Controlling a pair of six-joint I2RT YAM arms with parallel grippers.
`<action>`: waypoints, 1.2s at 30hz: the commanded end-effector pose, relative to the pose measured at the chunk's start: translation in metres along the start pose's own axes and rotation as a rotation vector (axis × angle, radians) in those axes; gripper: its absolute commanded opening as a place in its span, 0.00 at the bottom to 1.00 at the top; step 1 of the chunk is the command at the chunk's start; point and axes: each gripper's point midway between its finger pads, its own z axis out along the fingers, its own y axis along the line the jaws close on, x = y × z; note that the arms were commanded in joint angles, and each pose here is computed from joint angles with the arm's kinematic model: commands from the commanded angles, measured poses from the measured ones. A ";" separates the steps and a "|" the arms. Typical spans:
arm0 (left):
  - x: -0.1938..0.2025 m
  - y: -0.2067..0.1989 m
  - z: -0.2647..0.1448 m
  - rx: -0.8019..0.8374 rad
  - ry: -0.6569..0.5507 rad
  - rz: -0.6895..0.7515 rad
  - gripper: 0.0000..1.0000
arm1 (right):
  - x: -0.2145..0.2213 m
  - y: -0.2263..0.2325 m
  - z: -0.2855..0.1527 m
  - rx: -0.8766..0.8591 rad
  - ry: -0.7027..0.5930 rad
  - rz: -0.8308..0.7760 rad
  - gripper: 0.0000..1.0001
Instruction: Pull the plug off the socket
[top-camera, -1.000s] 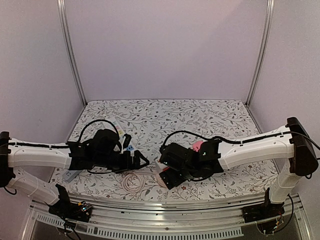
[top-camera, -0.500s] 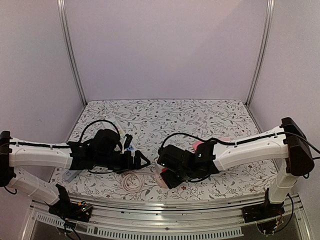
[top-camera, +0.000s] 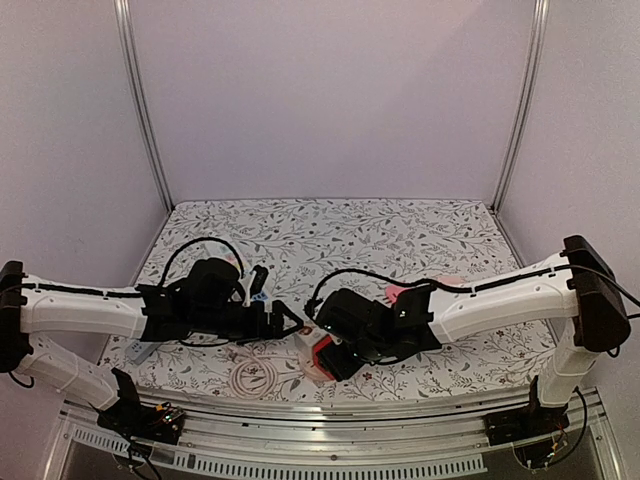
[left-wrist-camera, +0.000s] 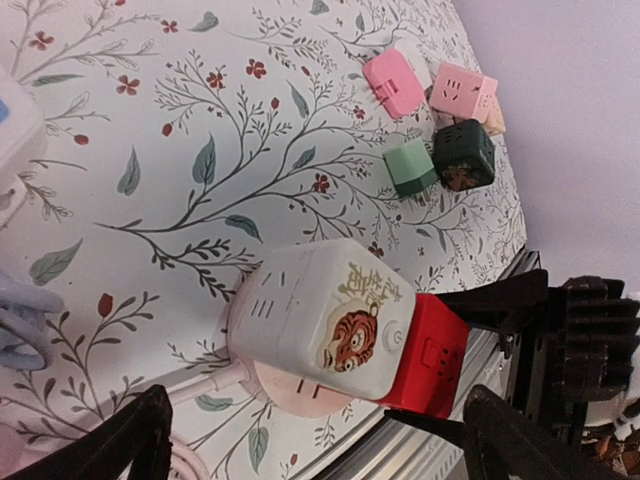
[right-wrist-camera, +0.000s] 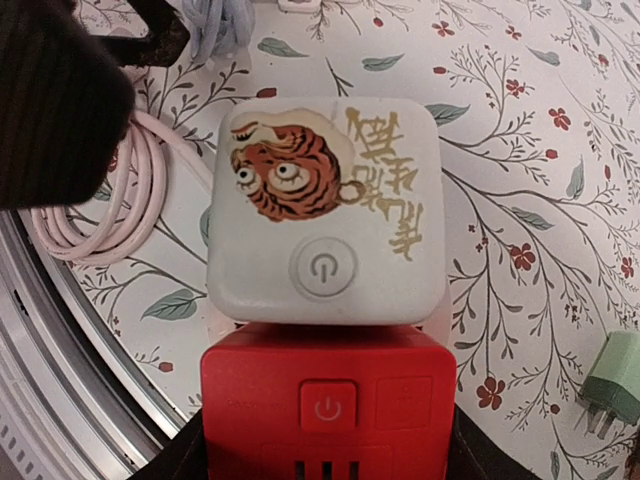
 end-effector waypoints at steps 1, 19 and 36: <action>0.002 0.009 -0.001 -0.018 0.000 0.055 1.00 | -0.009 0.016 -0.013 -0.101 -0.056 -0.093 0.37; 0.034 0.007 0.031 0.049 0.101 0.137 1.00 | -0.002 0.020 -0.006 -0.132 -0.051 -0.065 0.37; 0.041 0.021 0.038 -0.018 0.127 0.216 0.93 | -0.004 0.022 -0.007 -0.141 -0.059 -0.056 0.37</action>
